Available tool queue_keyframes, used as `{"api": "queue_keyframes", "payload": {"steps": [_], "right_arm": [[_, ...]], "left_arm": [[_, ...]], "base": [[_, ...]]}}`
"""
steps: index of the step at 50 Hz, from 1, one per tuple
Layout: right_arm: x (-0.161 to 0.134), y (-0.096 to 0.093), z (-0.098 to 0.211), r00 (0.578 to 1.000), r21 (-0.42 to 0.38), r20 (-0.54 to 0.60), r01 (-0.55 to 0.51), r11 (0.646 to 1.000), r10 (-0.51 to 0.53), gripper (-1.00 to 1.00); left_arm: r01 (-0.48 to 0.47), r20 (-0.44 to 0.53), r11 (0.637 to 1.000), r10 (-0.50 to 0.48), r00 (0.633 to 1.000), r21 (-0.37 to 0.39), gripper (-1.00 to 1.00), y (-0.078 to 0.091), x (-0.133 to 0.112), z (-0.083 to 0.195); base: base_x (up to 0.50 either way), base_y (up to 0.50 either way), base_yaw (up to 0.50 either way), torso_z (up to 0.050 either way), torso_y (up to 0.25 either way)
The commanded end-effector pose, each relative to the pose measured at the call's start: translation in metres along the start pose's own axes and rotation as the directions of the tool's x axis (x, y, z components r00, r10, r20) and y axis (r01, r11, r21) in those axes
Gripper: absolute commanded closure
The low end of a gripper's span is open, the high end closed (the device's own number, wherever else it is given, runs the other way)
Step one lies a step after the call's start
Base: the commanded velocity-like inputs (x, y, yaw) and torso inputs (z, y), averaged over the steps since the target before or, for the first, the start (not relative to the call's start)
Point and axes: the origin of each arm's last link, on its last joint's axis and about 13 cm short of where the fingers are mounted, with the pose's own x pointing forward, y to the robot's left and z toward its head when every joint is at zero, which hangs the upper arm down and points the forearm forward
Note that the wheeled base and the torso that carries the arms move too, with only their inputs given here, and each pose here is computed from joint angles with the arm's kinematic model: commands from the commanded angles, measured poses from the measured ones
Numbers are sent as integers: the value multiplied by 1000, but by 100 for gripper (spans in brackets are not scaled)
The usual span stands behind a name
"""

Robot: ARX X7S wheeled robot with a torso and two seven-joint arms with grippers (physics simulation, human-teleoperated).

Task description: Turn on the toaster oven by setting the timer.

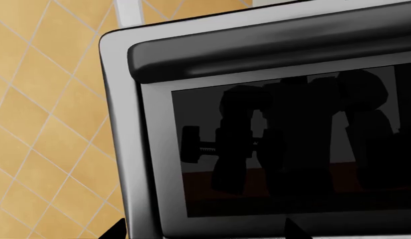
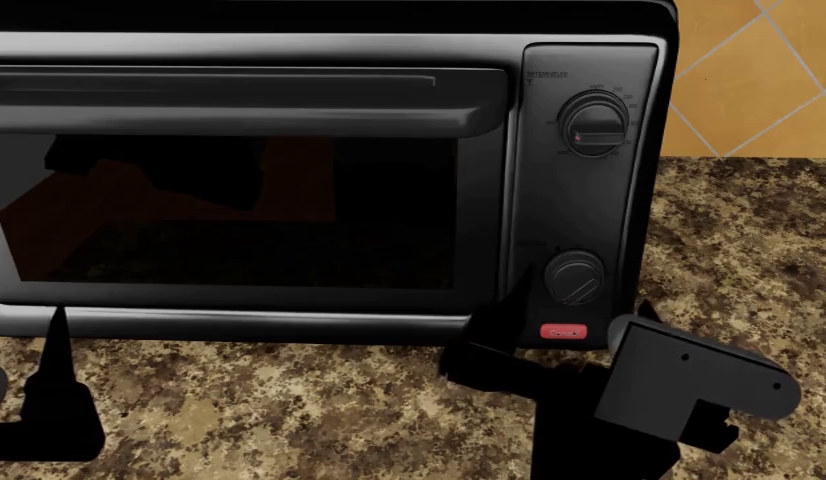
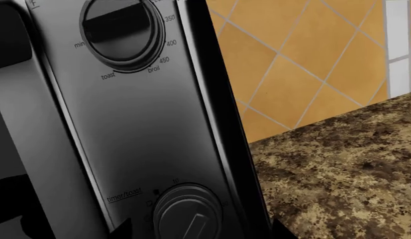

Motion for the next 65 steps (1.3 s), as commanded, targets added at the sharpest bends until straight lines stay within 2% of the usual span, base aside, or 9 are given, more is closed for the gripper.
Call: {"api": "queue_keyframes", "payload": {"steps": [1,33,34,58,61,65], "right_arm": [[9,2,-1,999,50,6,38,998,-38,-100],[30,7,-12,999,87,-11,52,995,-51,-100],[30,7,-12,999,91,-12,51,995,-50,100],[25,5,-4,998,140,63,14,990,-23,100],[24,5,-3,998,153,64,13,988,-23,100],[22,4,-3,996,210,74,33,977,-49,100]], "left_arm": [[3,-3,1000,-3,1000,9,-100,-1,0,-1],[7,-8,1000,-7,1000,12,-100,-2,-1,-4],[7,-9,1000,-7,1000,11,-100,-3,-1,-4],[8,-6,1000,-7,1000,12,-100,-2,0,-2],[8,-7,1000,-7,1000,12,-100,-2,1,-2],[8,-8,1000,-8,1000,14,-100,-3,1,-3]], "base": [[0,0,0,0,0],[12,0,3,0,0],[20,0,6,0,0],[19,-1,5,1,0],[19,-1,5,0,0],[18,-2,5,0,0]]}}
